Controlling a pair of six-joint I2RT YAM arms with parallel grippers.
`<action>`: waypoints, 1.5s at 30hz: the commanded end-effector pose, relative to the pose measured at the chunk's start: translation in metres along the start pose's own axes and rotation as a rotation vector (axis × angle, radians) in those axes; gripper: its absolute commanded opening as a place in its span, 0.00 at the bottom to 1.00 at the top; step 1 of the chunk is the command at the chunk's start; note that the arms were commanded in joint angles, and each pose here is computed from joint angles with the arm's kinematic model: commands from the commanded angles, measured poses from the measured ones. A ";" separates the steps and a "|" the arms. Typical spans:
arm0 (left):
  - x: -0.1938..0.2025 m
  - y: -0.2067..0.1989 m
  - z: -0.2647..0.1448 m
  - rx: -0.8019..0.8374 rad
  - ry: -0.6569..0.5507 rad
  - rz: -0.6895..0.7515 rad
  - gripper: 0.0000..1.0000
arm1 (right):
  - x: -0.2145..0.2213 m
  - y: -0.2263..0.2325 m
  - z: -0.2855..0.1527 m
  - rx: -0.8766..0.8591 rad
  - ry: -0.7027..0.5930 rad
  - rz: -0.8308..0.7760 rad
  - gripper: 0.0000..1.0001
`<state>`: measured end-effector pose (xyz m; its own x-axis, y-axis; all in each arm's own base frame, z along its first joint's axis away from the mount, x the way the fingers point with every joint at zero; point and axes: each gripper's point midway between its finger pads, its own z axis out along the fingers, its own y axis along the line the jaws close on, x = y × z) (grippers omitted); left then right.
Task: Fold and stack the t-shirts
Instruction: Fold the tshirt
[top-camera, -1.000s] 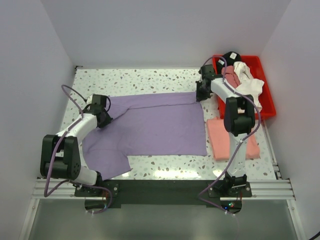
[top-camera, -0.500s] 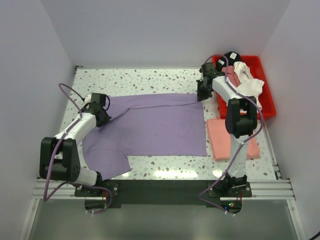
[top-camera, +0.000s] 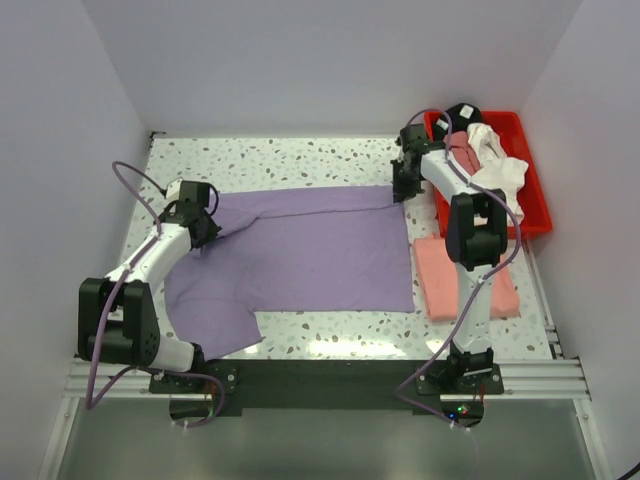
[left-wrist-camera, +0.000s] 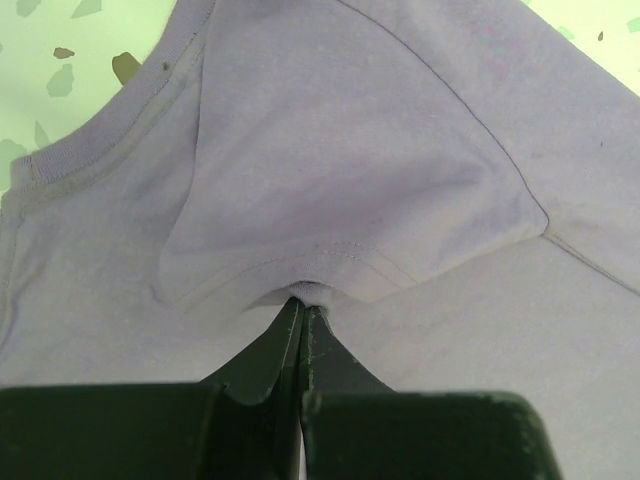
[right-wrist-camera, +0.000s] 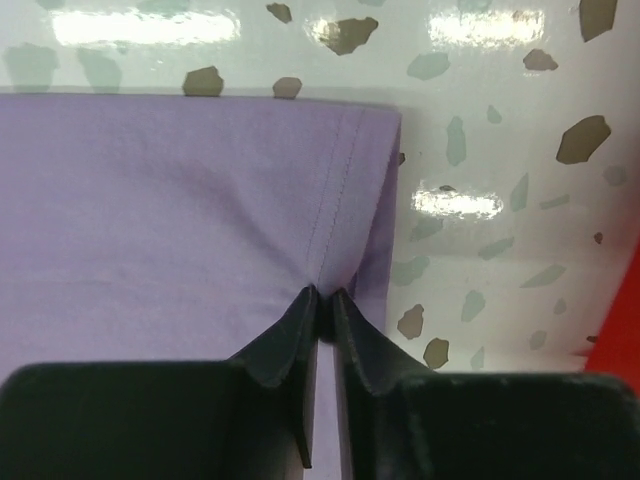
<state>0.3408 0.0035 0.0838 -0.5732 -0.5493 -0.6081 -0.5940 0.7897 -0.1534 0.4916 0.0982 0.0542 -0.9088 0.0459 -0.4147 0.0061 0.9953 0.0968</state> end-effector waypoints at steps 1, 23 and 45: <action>-0.012 -0.005 -0.003 0.007 -0.043 -0.022 0.00 | 0.003 -0.010 0.010 0.057 0.017 0.002 0.18; -0.004 -0.004 0.003 0.011 -0.029 -0.008 0.00 | -0.023 0.001 -0.003 0.013 -0.056 -0.005 0.34; 0.000 -0.002 0.006 0.005 -0.023 -0.002 0.00 | -0.007 0.002 -0.004 0.056 -0.033 0.011 0.35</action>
<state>0.3413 0.0033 0.0795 -0.5748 -0.5490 -0.6067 -0.5937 0.7901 -0.1524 0.4839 0.0986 0.0412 -0.9185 0.0393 -0.3934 0.0214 0.9985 0.0498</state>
